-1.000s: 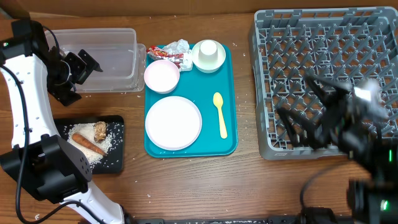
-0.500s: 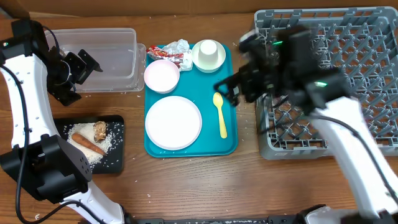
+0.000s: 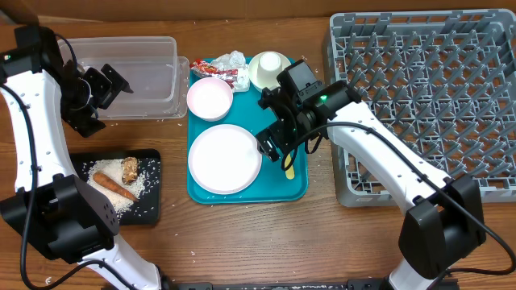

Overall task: Sort waste into correct bins and load items into the dishwasher
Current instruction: 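Move the right gripper over the yellow spoon on the teal tray, then lower the right gripper and grasp the yellow spoon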

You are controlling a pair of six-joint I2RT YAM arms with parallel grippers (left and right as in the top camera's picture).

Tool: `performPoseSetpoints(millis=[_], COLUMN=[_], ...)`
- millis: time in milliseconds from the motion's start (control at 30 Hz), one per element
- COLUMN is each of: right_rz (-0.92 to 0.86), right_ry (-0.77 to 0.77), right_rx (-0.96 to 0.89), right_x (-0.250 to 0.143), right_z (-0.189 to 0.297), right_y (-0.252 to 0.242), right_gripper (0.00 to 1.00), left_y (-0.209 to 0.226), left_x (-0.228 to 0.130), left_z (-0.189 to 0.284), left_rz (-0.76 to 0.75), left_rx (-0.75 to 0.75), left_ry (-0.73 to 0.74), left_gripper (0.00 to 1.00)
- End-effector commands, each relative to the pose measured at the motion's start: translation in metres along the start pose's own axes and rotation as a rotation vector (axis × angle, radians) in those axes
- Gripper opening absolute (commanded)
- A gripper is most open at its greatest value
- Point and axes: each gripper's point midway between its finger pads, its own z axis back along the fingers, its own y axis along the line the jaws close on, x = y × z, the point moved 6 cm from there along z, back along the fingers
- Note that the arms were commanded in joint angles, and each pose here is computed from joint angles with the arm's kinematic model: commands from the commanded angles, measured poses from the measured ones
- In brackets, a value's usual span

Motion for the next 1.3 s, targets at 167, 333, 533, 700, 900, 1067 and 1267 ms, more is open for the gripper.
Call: performPoseSetpoints(millis=[167,333,533,700,900,1067,1267], right_rz=[-0.31,-0.51,-0.562,-0.579,-0.584,-0.581,-0.573], right_ry=[-0.084,-0.073,-0.011,0.06,0.11,0.105,0.095], right_rx=[-0.082,-0.292,-0.301,-0.3,-0.288,-0.287,-0.361], right_x=[0.02,0.013,0.004,-0.006,-0.013,-0.012,-0.013], right_z=[-0.014,-0.032,-0.053,-0.072,-0.088,-0.088,-0.086], right_y=[-0.017,-0.045,-0.05,-0.053,-0.053,-0.052,-0.06], right_gripper=[1.0,0.97,0.87,0.86,0.76,0.63,0.64], left_y=[-0.006,-0.006,-0.006,-0.006,-0.006,-0.006,-0.006], left_x=[-0.002,-0.002,-0.002,-0.002,-0.002,-0.002,-0.002], left_z=[0.017,0.017,0.017,0.017,0.017,0.017,0.017], left_rz=[-0.021,-0.021,-0.021,-0.021,-0.021,-0.021,-0.021], left_rx=[-0.022,-0.022,-0.023,-0.023,-0.023,-0.023,-0.023], left_ry=[-0.046,-0.046,-0.046,-0.046,-0.046,-0.046,-0.046], left_gripper=[1.0,1.0,1.0,1.0,1.0,1.0,1.0])
